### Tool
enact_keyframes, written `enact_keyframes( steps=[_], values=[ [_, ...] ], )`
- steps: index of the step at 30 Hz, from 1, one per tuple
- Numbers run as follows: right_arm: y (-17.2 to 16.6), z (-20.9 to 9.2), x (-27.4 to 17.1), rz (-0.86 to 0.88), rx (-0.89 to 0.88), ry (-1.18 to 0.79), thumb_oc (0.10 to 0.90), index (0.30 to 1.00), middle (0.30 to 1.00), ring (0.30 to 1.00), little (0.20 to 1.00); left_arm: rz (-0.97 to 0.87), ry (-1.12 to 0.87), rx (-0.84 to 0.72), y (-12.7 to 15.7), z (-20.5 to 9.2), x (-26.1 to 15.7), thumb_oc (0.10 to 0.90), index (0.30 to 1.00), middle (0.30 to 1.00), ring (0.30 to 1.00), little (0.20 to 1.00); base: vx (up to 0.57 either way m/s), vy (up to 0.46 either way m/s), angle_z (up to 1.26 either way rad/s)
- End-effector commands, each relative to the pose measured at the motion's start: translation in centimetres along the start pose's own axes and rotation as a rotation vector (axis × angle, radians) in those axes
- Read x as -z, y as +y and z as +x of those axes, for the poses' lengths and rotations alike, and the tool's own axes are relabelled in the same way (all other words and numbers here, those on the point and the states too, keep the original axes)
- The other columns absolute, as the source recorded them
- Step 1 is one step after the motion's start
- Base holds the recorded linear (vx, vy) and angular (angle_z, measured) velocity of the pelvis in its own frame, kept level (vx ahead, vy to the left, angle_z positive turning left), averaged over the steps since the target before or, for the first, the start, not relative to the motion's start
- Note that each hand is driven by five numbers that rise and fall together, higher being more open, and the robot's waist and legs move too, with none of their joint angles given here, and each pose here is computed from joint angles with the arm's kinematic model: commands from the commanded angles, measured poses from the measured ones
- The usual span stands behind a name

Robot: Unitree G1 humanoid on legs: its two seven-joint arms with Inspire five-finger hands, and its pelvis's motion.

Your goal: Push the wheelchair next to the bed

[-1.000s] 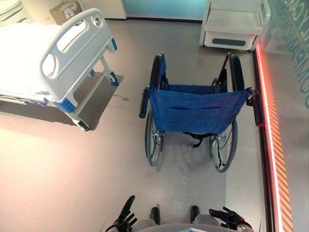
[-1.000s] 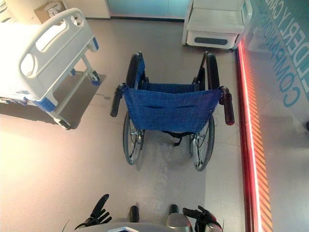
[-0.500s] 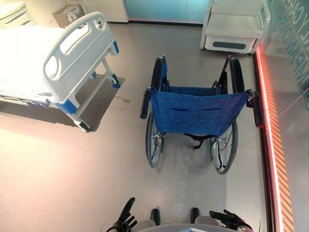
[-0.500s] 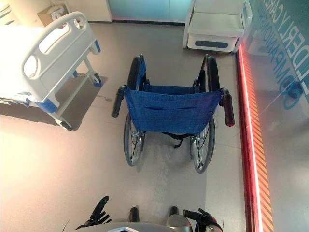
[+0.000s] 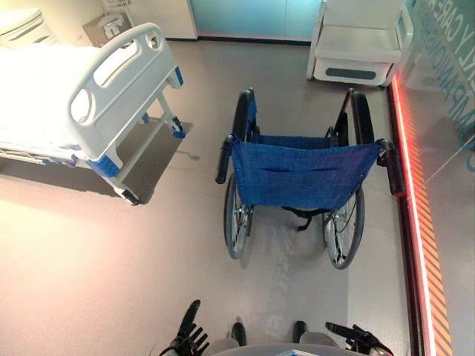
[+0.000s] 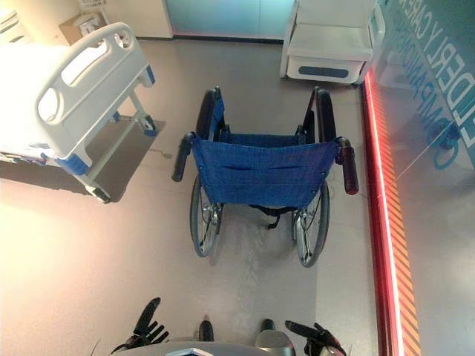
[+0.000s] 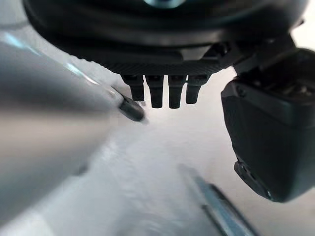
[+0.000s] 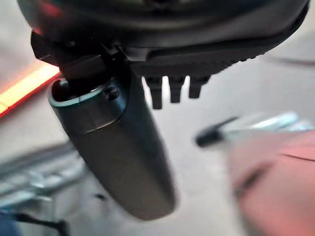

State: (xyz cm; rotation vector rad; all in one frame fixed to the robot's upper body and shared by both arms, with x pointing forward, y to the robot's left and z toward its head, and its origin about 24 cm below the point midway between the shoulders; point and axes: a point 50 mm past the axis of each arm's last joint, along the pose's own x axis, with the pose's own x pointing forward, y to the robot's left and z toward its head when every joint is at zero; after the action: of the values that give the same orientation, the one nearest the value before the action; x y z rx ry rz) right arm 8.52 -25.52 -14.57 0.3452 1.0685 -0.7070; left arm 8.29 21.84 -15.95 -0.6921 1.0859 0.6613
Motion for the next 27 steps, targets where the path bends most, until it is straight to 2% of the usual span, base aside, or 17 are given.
enact_keyframes(
  steps=[1,2,4,12,19,22,27],
  values=[
    [-0.6,-0.6,-6.4,0.101,0.083,-0.252,0.800,0.900,0.900,0.900,0.900,-0.007,-0.235,-0.007,-0.3,-0.8,-7.9,0.800,0.900,0.900,0.900,0.900,0.00,-0.003,-0.03],
    [-0.6,-0.6,-6.4,0.101,0.083,-0.252,0.800,0.900,0.900,0.900,0.900,-0.007,-0.235,-0.007,-0.3,-0.8,-7.9,0.800,0.900,0.900,0.900,0.900,0.00,0.000,0.00],
    [-1.6,-1.7,-9.9,0.148,0.108,-0.387,0.800,0.900,0.900,0.900,0.900,-0.024,-0.343,0.005,0.1,-2.1,-11.4,0.800,0.900,0.900,0.900,0.900,0.00,0.000,0.00],
    [-3.9,-6.4,-19.1,0.221,0.162,-0.741,0.800,0.900,0.900,0.900,0.900,-0.089,-0.571,0.107,-0.4,-5.7,-18.1,0.800,0.900,0.900,0.900,0.900,0.01,0.013,0.00],
    [-3.2,-13.2,-25.6,0.280,0.117,-1.111,0.800,0.900,0.900,0.900,0.900,-0.044,-0.764,0.295,-3.8,-10.6,-22.6,0.800,0.900,0.900,0.900,0.900,0.03,0.037,0.00],
    [-2.4,-15.6,-26.9,0.275,0.074,-1.213,0.800,0.900,0.900,0.900,0.900,-0.021,-0.816,0.347,-5.2,-12.3,-23.7,0.800,0.900,0.900,0.900,0.900,0.03,0.039,-0.02],
    [0.8,-21.6,-29.3,0.221,-0.112,-1.448,0.800,0.900,0.900,0.900,0.900,0.096,-0.918,0.549,-9.5,-17.1,-25.2,0.800,0.900,0.900,0.900,0.900,0.02,0.021,-0.02]
  ],
)
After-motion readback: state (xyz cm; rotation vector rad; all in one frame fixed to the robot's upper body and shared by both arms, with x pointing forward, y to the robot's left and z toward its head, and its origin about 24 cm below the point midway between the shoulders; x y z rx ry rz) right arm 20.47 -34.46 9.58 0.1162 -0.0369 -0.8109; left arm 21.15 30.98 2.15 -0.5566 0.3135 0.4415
